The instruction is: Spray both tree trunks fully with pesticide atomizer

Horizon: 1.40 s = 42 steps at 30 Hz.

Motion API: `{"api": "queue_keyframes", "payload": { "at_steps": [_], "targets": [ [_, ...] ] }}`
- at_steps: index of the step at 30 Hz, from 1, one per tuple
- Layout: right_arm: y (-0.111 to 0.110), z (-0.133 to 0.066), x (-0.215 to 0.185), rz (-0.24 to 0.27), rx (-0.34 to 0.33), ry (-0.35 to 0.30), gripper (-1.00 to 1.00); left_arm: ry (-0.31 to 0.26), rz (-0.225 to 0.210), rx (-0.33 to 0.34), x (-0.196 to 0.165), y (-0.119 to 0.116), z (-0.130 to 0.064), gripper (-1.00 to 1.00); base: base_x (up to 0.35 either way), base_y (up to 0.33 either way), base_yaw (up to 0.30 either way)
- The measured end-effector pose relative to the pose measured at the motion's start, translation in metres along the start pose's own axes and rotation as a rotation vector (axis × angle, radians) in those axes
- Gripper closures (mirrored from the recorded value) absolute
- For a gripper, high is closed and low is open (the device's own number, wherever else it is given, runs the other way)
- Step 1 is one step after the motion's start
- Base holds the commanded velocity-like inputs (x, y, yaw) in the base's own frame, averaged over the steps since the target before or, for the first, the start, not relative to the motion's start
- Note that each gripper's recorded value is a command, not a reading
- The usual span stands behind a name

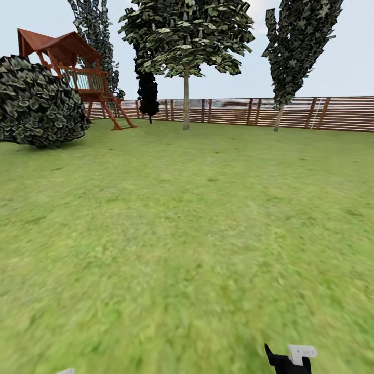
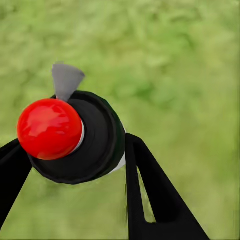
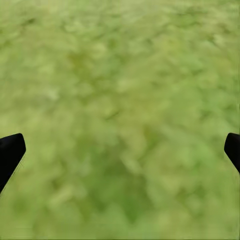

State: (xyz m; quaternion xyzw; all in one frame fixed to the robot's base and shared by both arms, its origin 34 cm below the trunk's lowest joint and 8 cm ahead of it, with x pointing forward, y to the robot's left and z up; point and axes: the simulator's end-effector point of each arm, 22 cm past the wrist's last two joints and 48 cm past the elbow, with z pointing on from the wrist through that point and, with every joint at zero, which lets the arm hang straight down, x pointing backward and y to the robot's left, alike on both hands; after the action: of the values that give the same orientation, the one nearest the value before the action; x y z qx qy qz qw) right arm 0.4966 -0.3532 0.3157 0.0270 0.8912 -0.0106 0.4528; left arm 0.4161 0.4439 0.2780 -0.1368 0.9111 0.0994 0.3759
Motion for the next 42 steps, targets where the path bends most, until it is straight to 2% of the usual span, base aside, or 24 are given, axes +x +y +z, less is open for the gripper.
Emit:
{"api": "queue_keyframes", "payload": {
  "at_steps": [23,42],
  "targets": [
    [-0.0067,-0.0006,-0.001,0.001,0.014,-0.003,-1.0,-0.001,0.001,-0.004,-0.0006,0.0024,0.0001,1.0,0.339,0.0,0.0],
    [-0.0005,-0.0001,0.0002,0.001,0.002,0.0,-1.0,-0.002,0.002,-0.004,-0.0013,0.0033,0.0002,1.0,0.339,0.0,0.0]
  ]
}}
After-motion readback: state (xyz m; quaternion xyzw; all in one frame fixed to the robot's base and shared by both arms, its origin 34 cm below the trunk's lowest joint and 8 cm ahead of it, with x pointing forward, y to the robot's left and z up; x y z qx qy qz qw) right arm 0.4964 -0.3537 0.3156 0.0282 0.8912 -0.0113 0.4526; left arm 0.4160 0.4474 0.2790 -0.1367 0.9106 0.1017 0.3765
